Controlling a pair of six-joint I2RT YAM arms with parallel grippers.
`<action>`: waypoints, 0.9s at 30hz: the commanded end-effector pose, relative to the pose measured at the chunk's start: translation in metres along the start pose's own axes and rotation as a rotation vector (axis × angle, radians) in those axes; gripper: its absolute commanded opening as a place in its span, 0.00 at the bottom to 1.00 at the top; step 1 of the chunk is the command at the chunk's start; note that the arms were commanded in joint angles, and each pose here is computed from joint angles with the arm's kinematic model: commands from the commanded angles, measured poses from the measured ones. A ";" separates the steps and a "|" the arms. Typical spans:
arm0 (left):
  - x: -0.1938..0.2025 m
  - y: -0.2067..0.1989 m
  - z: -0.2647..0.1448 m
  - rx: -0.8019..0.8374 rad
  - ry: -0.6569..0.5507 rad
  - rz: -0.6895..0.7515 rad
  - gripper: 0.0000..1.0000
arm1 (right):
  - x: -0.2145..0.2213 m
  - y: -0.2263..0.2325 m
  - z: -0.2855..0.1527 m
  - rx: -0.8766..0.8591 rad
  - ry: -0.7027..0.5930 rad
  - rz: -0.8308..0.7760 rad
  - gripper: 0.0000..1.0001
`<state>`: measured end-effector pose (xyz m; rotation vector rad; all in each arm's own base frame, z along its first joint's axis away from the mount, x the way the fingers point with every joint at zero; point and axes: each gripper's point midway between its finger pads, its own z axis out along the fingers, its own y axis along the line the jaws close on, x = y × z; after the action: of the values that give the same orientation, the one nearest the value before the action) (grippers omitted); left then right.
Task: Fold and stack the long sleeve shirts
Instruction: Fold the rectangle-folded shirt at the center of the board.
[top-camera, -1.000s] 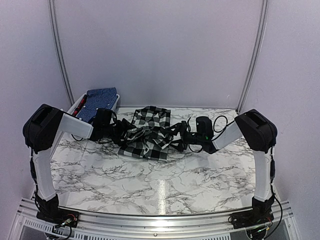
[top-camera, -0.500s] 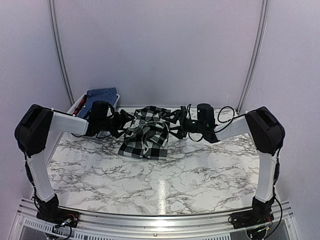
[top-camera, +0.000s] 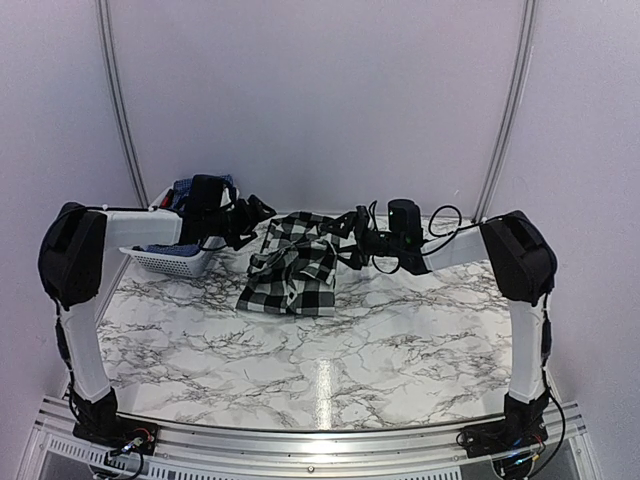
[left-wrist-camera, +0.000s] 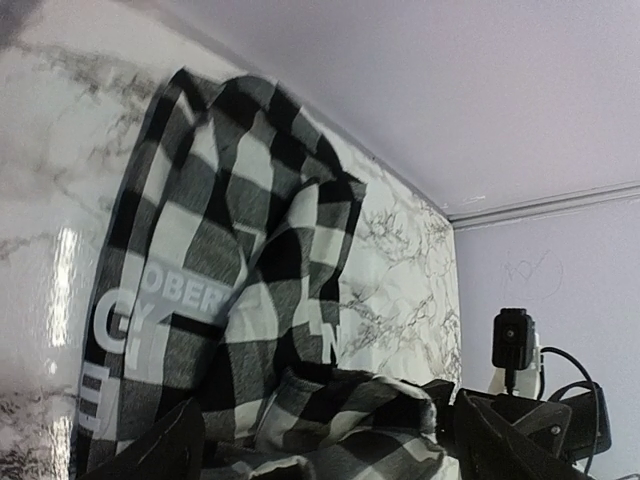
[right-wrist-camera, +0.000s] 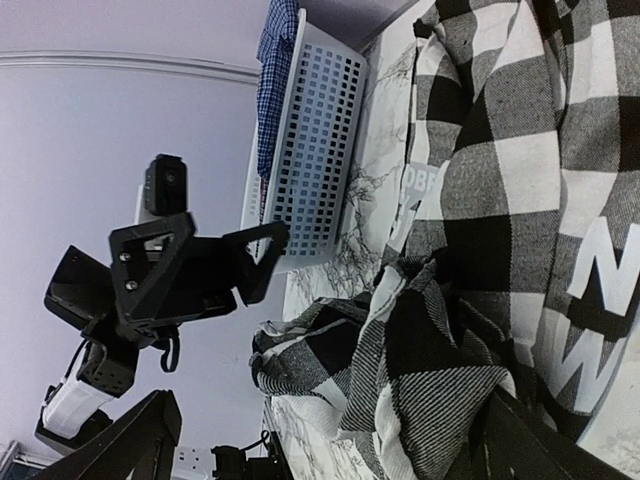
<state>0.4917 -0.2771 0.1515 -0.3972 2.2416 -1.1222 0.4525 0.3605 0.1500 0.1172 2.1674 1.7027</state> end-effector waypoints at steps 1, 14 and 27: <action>-0.018 -0.007 -0.014 -0.087 -0.018 0.163 0.89 | -0.019 -0.004 0.004 -0.016 -0.012 0.020 0.95; 0.075 0.000 -0.093 -0.190 0.092 0.386 0.54 | -0.024 -0.004 0.000 0.015 -0.045 0.013 0.95; 0.121 0.023 -0.039 -0.260 0.160 0.407 0.19 | -0.035 0.003 -0.012 0.181 -0.062 -0.232 0.96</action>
<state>0.3432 -0.2902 0.1046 0.0738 2.5142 -0.7150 0.4736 0.3462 0.1229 0.0806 2.2614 1.4697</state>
